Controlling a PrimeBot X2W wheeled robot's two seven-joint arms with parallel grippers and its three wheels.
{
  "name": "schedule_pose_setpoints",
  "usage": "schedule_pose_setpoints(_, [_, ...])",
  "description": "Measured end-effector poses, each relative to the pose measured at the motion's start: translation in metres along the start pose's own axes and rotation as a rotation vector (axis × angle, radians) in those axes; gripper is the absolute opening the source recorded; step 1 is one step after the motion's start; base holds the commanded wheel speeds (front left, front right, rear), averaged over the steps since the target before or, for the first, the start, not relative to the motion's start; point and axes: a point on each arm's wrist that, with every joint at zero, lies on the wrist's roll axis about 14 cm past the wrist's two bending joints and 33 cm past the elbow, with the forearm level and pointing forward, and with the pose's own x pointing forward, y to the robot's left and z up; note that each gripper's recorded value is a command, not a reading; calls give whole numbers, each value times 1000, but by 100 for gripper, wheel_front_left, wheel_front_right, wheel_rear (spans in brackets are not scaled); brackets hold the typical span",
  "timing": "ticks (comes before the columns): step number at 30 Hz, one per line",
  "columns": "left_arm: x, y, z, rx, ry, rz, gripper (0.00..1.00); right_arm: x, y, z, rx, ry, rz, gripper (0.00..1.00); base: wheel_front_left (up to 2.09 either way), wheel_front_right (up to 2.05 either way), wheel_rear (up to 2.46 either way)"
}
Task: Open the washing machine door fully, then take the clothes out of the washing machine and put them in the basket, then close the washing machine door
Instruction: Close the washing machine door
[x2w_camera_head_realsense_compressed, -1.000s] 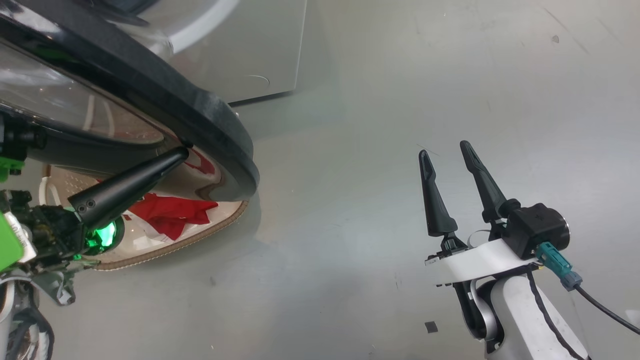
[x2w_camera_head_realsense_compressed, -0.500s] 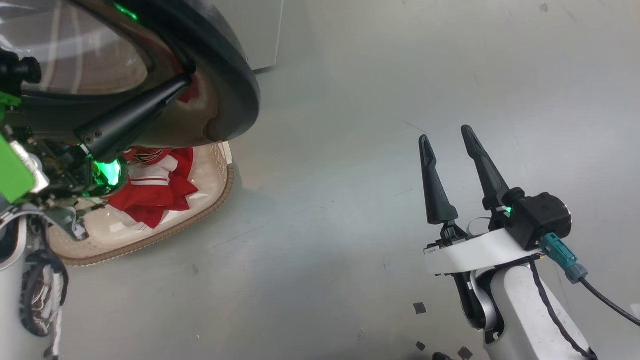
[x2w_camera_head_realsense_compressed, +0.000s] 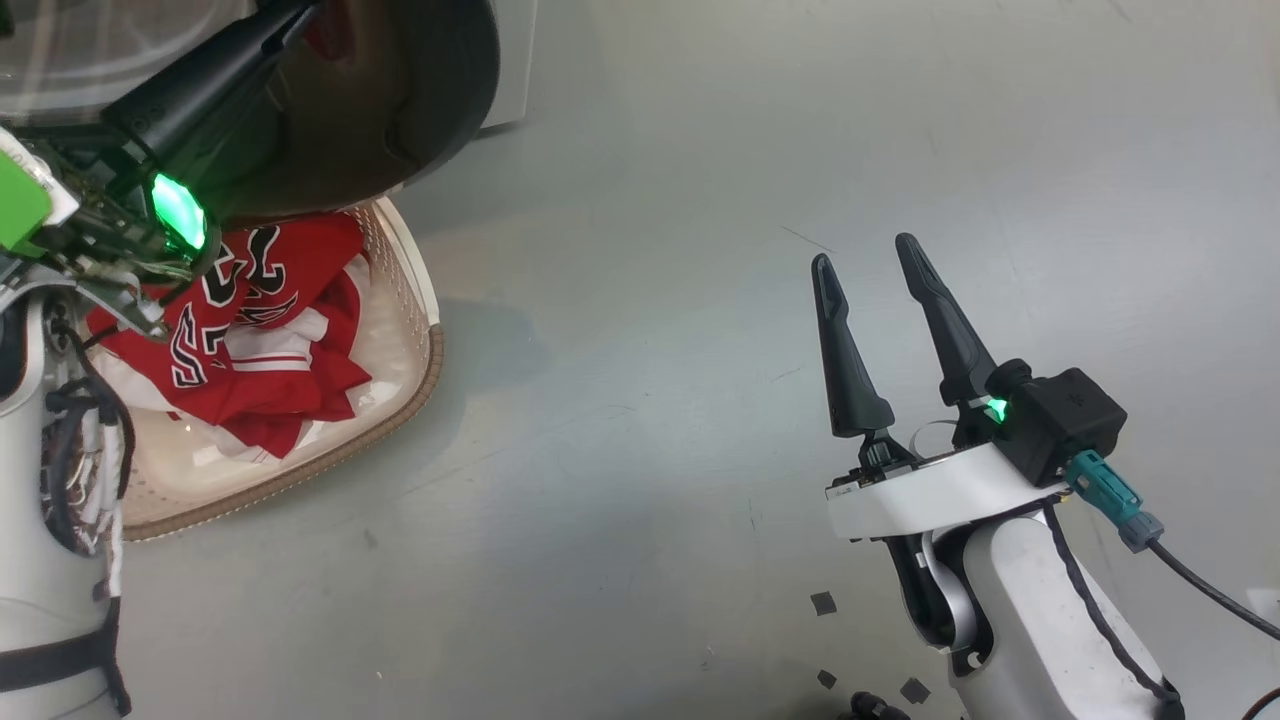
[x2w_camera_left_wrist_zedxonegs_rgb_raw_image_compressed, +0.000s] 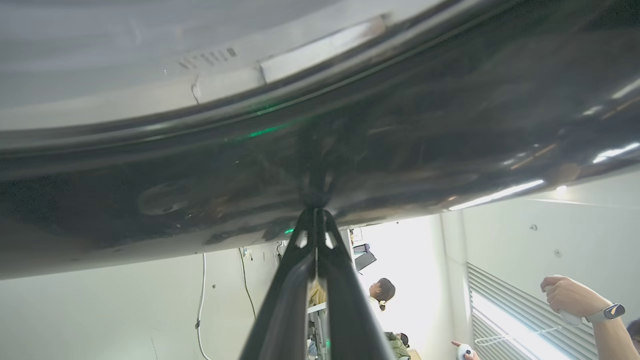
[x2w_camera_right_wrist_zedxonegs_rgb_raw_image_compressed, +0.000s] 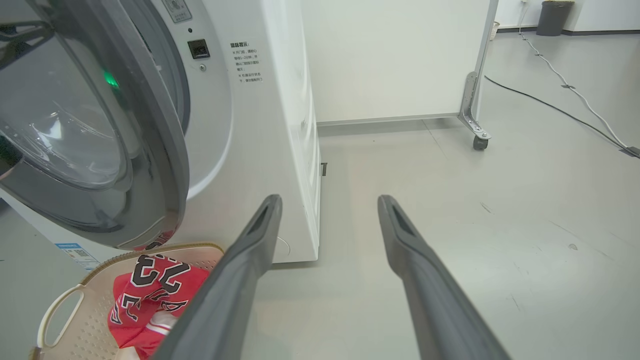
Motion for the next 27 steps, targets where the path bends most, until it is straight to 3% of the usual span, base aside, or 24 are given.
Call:
schedule_pose_setpoints(14, [27, 8, -1, -25, -5, 17, 0, -4, -9, 4, 2, -7, -32, 100, 0, 0, 0])
schedule_pose_setpoints(27, [-3, 12, -12, -36, -36, 73, 0, 2, 5, 6, 4, -16, 9, 100, 0, 0, 0])
